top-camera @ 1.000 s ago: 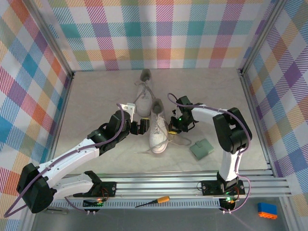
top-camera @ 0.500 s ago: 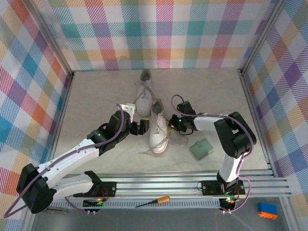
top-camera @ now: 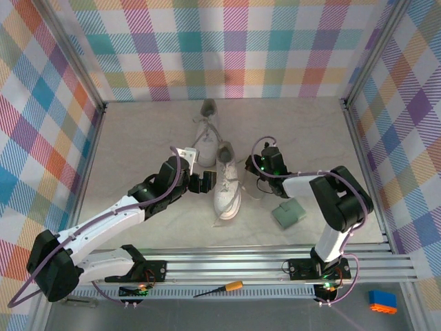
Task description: Tie the shoes
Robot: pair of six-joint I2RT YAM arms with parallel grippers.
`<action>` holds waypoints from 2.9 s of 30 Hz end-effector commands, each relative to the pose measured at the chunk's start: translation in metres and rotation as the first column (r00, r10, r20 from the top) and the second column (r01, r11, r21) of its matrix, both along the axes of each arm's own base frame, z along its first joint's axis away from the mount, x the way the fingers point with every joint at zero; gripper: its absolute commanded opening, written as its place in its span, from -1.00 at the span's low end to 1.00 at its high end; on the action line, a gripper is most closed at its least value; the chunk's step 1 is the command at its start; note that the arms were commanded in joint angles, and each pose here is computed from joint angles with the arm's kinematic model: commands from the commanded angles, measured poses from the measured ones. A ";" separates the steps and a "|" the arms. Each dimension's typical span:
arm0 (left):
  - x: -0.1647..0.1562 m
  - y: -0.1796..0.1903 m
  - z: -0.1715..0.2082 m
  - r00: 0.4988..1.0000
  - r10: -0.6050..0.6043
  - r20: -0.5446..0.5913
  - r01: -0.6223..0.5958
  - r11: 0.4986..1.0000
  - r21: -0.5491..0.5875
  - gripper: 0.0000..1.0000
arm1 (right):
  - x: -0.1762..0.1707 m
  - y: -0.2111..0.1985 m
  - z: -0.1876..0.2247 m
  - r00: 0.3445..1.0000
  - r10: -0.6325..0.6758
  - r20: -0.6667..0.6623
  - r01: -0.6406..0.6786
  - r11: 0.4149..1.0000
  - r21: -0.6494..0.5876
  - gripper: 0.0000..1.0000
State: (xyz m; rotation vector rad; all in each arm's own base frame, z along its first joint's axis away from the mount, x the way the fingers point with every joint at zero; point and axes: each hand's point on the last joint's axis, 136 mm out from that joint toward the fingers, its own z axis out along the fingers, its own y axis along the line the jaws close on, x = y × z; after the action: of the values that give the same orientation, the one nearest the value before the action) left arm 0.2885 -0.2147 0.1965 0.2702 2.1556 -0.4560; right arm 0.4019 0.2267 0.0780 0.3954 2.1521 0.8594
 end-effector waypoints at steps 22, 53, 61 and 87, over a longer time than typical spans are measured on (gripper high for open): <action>0.050 -0.005 0.058 0.997 0.069 -0.046 -0.079 0.948 -0.308 0.91 | -0.047 0.067 0.129 0.653 0.477 0.589 -0.511 0.851 -0.123 -1.00; 0.115 -0.090 0.025 0.984 -0.055 -0.167 -0.012 0.927 -0.376 -0.30 | -0.057 0.069 0.137 0.633 0.515 0.578 -0.544 0.827 -0.141 -1.00; 0.112 -0.103 0.022 0.981 -0.092 -0.172 0.019 0.923 -0.384 -0.52 | -0.056 0.069 0.137 0.637 0.513 0.575 -0.542 0.829 -0.139 -1.00; 0.105 -0.057 0.082 0.999 0.035 0.014 -0.030 0.967 -0.252 -1.00 | -0.083 0.006 0.095 0.879 0.380 0.286 -0.333 0.921 -0.199 -0.42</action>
State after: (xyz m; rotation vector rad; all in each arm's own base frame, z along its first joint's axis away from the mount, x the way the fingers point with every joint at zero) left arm 0.3937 -0.2841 0.2461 0.0758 2.1248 -0.7726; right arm 0.3265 0.2531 0.2056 -0.3227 1.8226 1.0087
